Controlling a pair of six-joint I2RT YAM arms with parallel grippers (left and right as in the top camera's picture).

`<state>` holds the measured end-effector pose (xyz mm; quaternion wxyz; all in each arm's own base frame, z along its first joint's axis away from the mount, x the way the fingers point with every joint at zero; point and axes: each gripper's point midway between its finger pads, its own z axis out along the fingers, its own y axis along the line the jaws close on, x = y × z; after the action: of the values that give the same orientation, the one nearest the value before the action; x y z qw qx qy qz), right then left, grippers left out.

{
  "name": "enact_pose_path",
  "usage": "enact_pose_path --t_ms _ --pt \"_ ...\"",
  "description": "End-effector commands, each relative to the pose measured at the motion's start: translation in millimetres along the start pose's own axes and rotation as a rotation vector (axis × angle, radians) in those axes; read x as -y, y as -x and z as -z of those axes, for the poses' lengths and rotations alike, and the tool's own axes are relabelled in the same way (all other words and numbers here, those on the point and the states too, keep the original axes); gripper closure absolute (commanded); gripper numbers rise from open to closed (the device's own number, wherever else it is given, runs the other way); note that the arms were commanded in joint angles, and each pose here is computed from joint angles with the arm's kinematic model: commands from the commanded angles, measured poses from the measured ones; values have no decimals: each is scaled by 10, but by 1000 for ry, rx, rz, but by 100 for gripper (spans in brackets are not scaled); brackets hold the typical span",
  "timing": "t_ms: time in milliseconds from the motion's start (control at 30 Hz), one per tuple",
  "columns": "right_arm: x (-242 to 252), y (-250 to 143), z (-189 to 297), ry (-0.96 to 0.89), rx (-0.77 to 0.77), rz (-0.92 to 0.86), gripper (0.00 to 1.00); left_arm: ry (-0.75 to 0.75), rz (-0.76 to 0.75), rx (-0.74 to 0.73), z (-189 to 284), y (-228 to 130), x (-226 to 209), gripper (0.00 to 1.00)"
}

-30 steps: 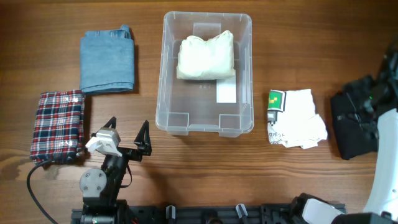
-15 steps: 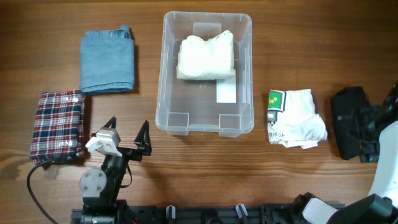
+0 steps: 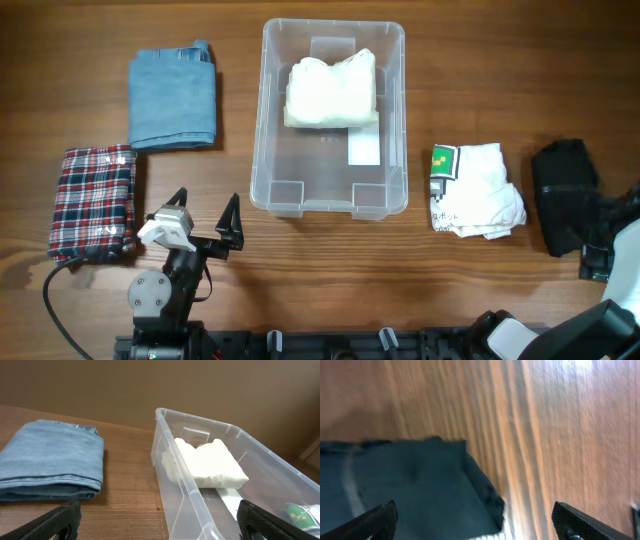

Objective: Pack container
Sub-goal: 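Withdraw the right gripper and move it to the black folded garment, then grasp the black garment with the right gripper and lift it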

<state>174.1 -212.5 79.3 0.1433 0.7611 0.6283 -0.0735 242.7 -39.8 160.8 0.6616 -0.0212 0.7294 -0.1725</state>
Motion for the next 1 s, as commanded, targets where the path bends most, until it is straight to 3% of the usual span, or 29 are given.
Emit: enact_pose_path --t_ms 0,467,633,967 --pt "-94 -44 -26 61 -52 59 0 9 -14 -5 -3 -25 -28 0" --pt "-142 -120 -236 112 -49 125 0 9 -14 -5 -3 -27 -29 0" --pt "-271 -299 -402 241 -77 220 0 9 -14 -5 -3 -25 -28 0" --pt "-313 -310 -550 299 -25 248 1 9 -14 -5 -3 -27 -29 0"
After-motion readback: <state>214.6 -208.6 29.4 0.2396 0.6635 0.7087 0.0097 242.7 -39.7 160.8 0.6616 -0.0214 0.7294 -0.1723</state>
